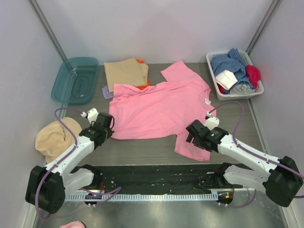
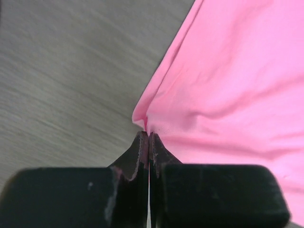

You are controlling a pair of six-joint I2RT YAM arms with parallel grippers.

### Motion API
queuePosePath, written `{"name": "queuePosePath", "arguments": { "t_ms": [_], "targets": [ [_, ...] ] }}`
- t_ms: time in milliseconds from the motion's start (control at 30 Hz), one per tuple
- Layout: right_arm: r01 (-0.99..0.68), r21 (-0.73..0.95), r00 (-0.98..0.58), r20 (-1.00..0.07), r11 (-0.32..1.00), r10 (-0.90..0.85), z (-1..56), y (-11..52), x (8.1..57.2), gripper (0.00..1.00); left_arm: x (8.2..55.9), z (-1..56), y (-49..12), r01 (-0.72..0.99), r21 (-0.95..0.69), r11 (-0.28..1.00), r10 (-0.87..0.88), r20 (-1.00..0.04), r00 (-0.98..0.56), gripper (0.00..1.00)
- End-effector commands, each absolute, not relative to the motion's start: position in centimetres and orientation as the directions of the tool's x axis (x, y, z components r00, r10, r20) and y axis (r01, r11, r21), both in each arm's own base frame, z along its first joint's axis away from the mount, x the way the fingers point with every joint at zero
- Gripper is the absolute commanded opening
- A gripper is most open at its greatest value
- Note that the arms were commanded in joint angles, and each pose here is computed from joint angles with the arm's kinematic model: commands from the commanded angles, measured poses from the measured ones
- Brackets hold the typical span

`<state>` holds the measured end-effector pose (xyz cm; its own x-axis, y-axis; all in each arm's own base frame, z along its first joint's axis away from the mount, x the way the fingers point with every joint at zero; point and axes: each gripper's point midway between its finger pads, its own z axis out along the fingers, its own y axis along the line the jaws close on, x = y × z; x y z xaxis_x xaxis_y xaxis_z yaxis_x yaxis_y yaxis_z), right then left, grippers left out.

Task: Fold and stack the t-shirts
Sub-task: Fold the tshirt

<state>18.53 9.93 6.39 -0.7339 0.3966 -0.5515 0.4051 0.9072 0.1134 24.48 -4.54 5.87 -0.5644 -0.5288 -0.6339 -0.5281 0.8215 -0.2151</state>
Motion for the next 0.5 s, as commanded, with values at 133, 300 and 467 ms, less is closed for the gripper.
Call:
{"name": "queuePosePath", "arguments": {
  "t_ms": [133,300,467],
  "targets": [
    [0.372,0.085,-0.777,-0.515,0.924,0.361,6.9,9.5,17.0,0.82,30.1,9.2,-2.7,-0.532,-0.153,0.832,-0.464,-0.718,-0.519,0.00],
    [0.368,0.078,-0.792,-0.495,0.926,0.357,6.8,9.3,16.2,0.83,32.1,9.9,-1.0,-0.553,-0.143,0.821,-0.465,-0.730,-0.501,0.00],
    [0.359,0.086,-0.810,-0.465,0.929,0.356,6.7,9.7,15.6,0.83,32.9,9.1,0.7,-0.598,-0.142,0.789,-0.498,-0.717,-0.487,0.00]
  ]
}}
